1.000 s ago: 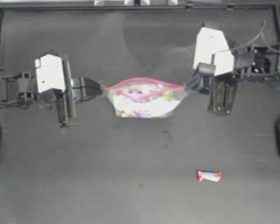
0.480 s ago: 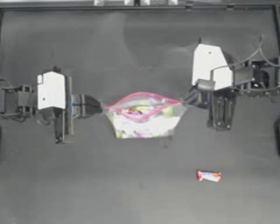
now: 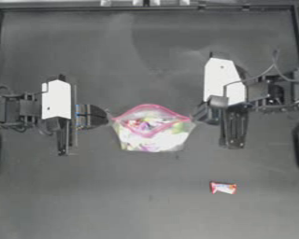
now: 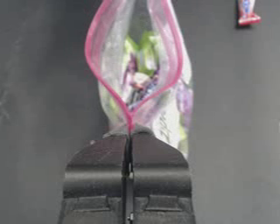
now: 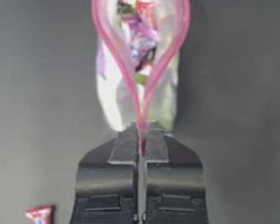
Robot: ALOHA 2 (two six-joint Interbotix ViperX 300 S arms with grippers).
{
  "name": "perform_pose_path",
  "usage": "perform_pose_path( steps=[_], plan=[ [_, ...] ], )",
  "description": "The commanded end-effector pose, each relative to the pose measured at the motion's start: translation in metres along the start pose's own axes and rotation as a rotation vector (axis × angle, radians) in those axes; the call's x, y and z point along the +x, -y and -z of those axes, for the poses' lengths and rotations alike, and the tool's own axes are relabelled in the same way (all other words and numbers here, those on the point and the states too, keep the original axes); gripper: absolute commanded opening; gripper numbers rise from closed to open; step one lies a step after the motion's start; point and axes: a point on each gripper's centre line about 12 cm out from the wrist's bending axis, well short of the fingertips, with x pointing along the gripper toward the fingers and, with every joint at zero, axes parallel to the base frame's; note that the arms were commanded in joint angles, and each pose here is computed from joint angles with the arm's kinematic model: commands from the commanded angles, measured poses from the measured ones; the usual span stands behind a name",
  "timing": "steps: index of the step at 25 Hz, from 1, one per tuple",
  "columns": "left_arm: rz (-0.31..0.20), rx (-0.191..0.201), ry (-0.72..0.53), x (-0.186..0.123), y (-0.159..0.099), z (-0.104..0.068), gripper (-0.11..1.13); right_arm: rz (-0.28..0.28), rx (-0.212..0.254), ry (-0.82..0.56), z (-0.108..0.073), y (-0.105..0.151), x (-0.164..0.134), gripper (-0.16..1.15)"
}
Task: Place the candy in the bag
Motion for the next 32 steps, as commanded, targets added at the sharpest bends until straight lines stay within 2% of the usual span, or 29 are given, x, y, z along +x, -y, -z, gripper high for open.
perform_pose_path(
  steps=[1, 9, 16, 32],
  plan=[
    [0.004, -0.006, 0.054, -0.007, 0.002, -0.016, 0.03, -0.012, -0.002, 0.029, -0.005, -0.004, -0.004, 0.08],
    [0.024, -0.021, 0.019, 0.002, 0.009, -0.006, 0.03, -0.027, 0.021, 0.020, 0.007, -0.008, 0.011, 0.08],
    [0.046, -0.015, -0.009, 0.011, 0.017, 0.001, 0.03, -0.026, 0.012, 0.014, 0.010, -0.010, 0.020, 0.08],
    [0.054, -0.005, -0.035, 0.038, 0.022, 0.017, 0.03, -0.016, -0.002, -0.032, 0.016, -0.009, 0.050, 0.08]
  ],
)
